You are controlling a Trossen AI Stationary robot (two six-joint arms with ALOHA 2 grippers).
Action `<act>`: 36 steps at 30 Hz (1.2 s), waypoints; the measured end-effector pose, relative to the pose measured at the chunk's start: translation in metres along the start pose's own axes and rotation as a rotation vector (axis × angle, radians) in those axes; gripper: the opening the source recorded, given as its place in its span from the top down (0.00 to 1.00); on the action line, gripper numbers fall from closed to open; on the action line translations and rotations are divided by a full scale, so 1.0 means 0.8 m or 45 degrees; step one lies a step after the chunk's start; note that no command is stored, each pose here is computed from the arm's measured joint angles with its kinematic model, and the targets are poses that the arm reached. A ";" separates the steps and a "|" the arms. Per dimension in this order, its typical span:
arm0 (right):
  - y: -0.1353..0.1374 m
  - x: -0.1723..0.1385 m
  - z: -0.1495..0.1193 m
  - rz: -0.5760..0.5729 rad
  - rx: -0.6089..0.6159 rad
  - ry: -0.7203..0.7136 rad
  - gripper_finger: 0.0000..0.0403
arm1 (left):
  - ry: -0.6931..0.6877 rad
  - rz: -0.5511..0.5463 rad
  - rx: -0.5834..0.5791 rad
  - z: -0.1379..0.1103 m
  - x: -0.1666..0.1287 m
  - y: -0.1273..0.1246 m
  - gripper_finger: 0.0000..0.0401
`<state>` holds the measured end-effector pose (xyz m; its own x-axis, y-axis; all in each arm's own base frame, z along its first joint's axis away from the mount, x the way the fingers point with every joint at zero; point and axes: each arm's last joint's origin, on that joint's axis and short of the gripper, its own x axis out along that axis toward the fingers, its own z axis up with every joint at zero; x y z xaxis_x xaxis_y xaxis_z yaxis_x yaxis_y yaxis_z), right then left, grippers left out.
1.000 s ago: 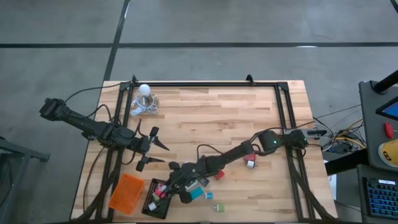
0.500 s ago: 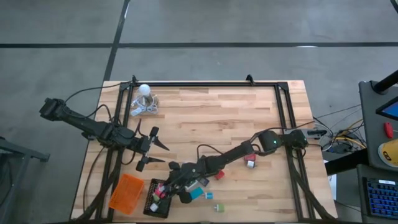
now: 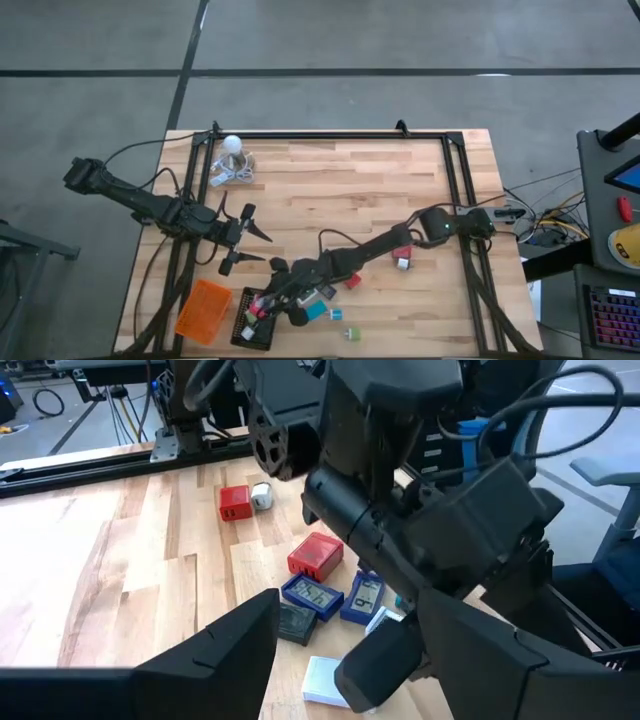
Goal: Pick & Place Office items
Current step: Put the blue charger adapter into the black basket
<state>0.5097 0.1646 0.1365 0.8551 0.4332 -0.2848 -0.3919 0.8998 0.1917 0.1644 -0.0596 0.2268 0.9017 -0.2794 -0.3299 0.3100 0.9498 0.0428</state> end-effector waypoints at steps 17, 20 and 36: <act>0.013 -0.055 0.035 -0.105 0.208 0.474 0.50 | 0.006 -0.003 -0.067 0.000 0.000 0.000 0.39; 0.016 -0.063 0.042 -0.112 0.222 0.490 0.50 | 0.020 -0.003 -0.087 -0.002 0.000 0.000 0.39; 0.066 -0.119 0.051 -0.281 -0.040 0.269 0.50 | 0.081 -0.005 -0.082 -0.008 0.004 -0.001 0.39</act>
<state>0.4216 0.1685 0.2123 0.8325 0.2254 -0.5062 -0.2175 0.9731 0.0755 0.1651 -0.0601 0.2199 0.8791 -0.2755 -0.3890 0.2916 0.9564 -0.0183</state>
